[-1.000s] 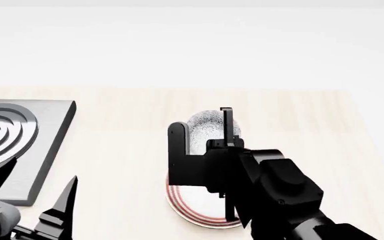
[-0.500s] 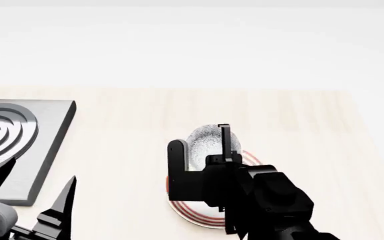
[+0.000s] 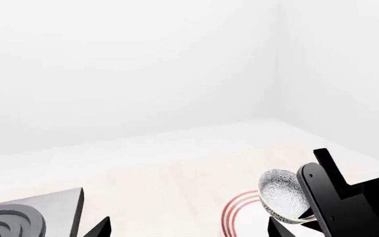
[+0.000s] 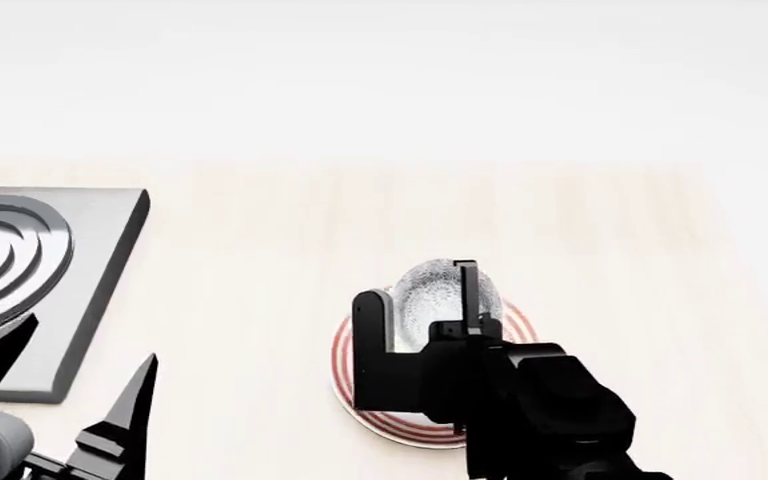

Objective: Pick the akita bowl between the plate and the ramekin and place it on the plate.

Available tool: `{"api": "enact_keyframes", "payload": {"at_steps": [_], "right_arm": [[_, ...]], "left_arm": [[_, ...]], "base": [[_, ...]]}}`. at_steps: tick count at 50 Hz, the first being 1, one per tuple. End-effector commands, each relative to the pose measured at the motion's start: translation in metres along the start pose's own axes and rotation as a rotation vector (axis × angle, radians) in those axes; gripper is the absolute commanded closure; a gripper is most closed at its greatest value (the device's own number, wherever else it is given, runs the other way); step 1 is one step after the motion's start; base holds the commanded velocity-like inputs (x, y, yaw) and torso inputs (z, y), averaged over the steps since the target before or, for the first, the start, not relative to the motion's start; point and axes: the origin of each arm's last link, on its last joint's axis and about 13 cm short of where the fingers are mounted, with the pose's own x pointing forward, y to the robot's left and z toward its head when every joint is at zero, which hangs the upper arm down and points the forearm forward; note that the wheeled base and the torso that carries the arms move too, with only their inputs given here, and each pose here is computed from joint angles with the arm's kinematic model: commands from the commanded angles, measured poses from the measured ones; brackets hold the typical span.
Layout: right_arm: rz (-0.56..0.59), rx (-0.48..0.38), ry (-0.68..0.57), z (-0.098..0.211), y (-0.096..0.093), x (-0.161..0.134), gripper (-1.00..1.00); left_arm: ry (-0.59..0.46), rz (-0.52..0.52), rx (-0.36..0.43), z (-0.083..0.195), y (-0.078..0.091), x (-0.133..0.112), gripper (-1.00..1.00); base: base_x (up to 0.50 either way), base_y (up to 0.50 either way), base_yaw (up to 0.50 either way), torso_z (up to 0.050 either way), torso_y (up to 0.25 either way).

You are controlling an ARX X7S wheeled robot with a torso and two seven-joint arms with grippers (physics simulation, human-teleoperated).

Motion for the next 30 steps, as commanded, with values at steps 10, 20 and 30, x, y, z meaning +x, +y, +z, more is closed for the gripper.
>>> {"api": "enact_keyframes", "payload": {"at_steps": [10,20,30], "right_arm": [[-0.012,-0.003,-0.002,0.0006,-0.0015,-0.0004,1.00],[-0.012,-0.001,0.002,-0.0004,-0.0002,-0.0002,1.00],[-0.008,-0.007,0.003,-0.0002,-0.0029,-0.0012,-1.00]], "left_arm": [[-0.008,-0.005,-0.001,0.0010,-0.0003,-0.0003,-1.00],[-0.008,0.004,-0.006,0.0009,0.0001,0.0003,-1.00],[-0.007,0.007,-0.007,0.0012,0.0005,0.0002,-1.00]], "base": [[0.00,0.00,0.00,0.001,-0.166],[0.00,0.00,0.00,0.000,0.000],[0.00,0.00,0.00,0.000,0.000]]}}
